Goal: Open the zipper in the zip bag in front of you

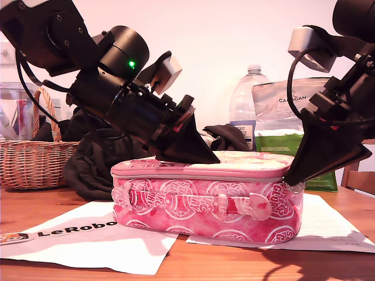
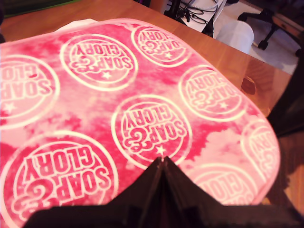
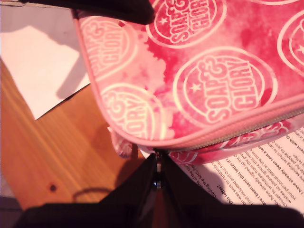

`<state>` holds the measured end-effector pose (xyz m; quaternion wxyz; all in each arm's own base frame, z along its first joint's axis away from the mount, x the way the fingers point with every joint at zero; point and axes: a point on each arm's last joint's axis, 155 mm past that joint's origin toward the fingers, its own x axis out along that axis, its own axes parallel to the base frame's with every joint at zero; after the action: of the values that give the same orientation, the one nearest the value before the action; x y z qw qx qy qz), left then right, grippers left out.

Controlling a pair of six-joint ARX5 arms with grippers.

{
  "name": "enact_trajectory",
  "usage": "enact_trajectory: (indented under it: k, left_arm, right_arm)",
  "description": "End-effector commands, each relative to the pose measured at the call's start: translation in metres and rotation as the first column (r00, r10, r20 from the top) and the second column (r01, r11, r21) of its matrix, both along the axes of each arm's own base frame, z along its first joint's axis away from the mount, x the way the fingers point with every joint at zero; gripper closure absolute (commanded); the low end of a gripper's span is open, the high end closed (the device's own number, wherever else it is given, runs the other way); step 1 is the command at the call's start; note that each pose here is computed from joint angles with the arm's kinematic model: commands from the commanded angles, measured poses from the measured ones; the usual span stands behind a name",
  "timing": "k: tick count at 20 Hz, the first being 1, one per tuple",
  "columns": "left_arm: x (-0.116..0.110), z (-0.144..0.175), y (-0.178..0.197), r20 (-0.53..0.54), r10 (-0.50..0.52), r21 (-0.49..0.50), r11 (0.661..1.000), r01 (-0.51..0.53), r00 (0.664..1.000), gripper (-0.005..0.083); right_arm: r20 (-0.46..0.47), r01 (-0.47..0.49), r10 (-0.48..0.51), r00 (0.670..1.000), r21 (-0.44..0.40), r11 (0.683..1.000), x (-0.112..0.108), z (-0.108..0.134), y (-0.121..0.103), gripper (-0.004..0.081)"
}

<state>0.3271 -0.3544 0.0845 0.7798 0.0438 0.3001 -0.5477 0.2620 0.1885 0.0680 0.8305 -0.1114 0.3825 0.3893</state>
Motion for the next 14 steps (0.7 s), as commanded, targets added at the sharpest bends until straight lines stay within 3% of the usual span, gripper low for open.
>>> enact_trajectory:
  k: [1,14]
  left_arm:
    - [-0.004,-0.028,0.002,-0.06,0.012,0.039,0.999,-0.01,0.998,0.0795]
    - [-0.007,-0.035,-0.002,-0.086,0.023,0.045,0.999,-0.02,0.996,0.0795]
  right_arm:
    - [0.004,-0.038,0.038,0.999,0.049,0.998,-0.003,0.012,0.011,0.0783]
    - [-0.099,-0.09,0.103,0.99,0.128,0.988,-0.028,0.012,0.026,0.0783]
